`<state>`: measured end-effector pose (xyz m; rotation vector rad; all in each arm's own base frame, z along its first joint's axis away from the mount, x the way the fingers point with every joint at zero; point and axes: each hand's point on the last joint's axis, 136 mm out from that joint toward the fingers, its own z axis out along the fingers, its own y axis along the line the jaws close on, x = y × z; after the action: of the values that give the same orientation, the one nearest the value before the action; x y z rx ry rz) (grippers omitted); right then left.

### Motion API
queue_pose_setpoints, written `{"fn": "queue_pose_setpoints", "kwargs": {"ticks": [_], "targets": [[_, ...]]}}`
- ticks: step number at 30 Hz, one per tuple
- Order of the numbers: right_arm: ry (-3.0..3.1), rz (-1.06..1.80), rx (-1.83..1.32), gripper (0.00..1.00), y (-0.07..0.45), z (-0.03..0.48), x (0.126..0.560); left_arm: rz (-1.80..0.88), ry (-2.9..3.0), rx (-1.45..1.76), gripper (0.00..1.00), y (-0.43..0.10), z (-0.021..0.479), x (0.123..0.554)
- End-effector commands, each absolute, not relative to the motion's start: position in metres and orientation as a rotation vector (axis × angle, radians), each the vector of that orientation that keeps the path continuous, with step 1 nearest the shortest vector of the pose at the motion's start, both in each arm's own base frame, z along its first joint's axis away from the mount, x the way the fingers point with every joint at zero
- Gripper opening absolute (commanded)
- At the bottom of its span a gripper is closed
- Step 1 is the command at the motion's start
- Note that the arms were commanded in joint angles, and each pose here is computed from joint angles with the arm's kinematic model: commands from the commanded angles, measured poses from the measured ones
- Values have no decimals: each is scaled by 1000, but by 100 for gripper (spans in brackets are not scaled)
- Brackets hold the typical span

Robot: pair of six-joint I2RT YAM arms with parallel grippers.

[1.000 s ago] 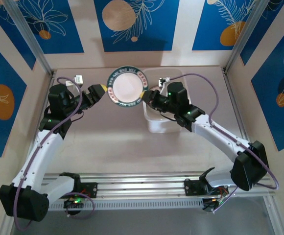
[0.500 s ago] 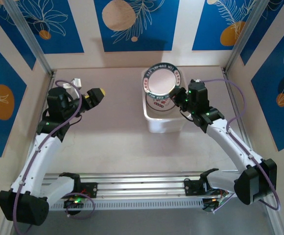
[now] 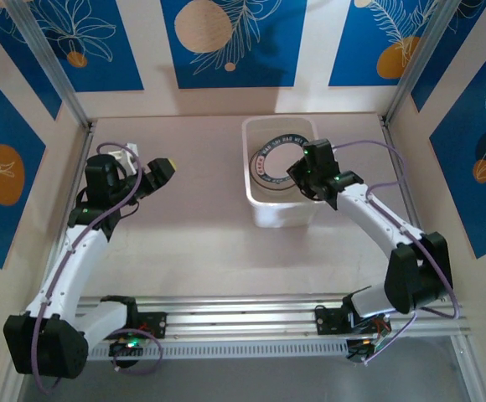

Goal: Place the plates into the plastic bin on the countertop

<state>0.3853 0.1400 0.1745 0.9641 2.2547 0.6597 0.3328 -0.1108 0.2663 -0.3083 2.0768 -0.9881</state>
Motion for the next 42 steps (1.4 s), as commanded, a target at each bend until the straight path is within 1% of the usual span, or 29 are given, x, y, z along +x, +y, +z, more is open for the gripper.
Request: {"fn": "queue_pose_setpoints", "kwargs": {"ticks": [1,6,11,14,18,21,25,28,29,31,32,34,38,42], "targets": [[2214,635,1030,2,142,183,396,-976,2087,-295,81,-107,255,334],[2272,586,1096,5,151,162,406,-963,2091,-308,82,-100,247,331],[2290,519,1172,6,153,145,406,-970,2116,-318,82,-98,232,327],[2273,512,1235,11,152,139,405,-999,2139,-320,82,-101,222,325],[2259,498,1246,25,154,138,407,-1016,2158,-312,82,-103,217,323],[2261,504,1226,44,158,144,405,-1011,2164,-298,82,-103,218,321],[2262,518,1172,61,163,154,402,-1001,2163,-291,82,-102,219,318],[2269,512,1113,77,165,165,397,-997,2170,-300,82,-101,216,315],[2272,507,1084,79,165,168,396,-991,2171,-300,82,-100,215,314],[2276,503,1046,91,165,174,391,-985,2173,-308,82,-99,214,312],[2276,507,1023,92,165,177,389,-982,2176,-310,82,-99,213,311],[2273,514,985,99,164,181,386,-975,2180,-316,82,-98,212,309],[2260,540,888,99,162,197,380,-957,2189,-311,82,-96,211,309],[2173,550,638,100,162,244,369,-846,2192,-262,82,-88,214,312]]}}
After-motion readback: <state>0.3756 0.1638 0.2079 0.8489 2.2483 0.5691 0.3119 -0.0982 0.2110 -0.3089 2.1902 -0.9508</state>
